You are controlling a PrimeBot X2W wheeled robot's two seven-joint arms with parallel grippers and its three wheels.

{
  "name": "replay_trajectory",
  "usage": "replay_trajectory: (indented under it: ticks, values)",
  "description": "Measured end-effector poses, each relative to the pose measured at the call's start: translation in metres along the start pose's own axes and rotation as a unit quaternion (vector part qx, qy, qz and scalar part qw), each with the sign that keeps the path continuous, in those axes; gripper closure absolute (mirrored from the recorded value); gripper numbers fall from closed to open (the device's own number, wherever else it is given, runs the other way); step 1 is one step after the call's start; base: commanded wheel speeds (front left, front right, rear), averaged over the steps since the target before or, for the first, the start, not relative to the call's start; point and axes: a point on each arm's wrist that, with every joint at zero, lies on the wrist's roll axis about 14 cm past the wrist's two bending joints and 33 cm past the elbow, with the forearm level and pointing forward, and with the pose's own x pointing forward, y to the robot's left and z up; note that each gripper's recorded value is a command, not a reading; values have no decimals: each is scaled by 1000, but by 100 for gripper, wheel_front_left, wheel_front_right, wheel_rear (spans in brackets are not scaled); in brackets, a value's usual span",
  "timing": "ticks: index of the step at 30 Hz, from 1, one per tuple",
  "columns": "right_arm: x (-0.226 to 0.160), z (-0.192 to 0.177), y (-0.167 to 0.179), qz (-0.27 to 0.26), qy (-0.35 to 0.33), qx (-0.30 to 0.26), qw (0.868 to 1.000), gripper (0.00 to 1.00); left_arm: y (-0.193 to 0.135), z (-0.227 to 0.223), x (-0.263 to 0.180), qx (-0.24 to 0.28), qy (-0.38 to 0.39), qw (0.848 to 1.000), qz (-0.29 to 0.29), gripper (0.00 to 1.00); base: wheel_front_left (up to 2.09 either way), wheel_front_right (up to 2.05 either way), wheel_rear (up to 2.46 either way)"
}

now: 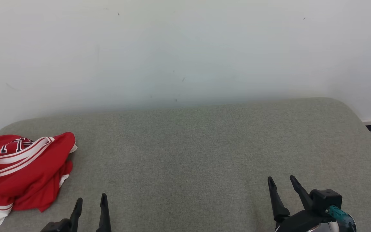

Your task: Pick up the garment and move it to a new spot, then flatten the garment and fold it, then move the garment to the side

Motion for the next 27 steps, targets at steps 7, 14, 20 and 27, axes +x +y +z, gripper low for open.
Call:
replay_trajectory:
  ticks: [7,14,20,27]
  values:
    - [-2,-1,1,2,4,-18,1000,0,2,-3,-2,12,7,1000,6,0,0,0,0]
    - [-4,-3,1,3,9,-34,999,0,5,-5,-6,21,10,1000,12,0,0,0,0]
    - [-4,-7,0,1,17,-33,999,0,10,-5,-7,17,13,1000,18,0,0,0,0]
    - [-5,-9,-1,0,21,-30,999,0,13,-7,-9,17,18,999,24,0,0,0,0]
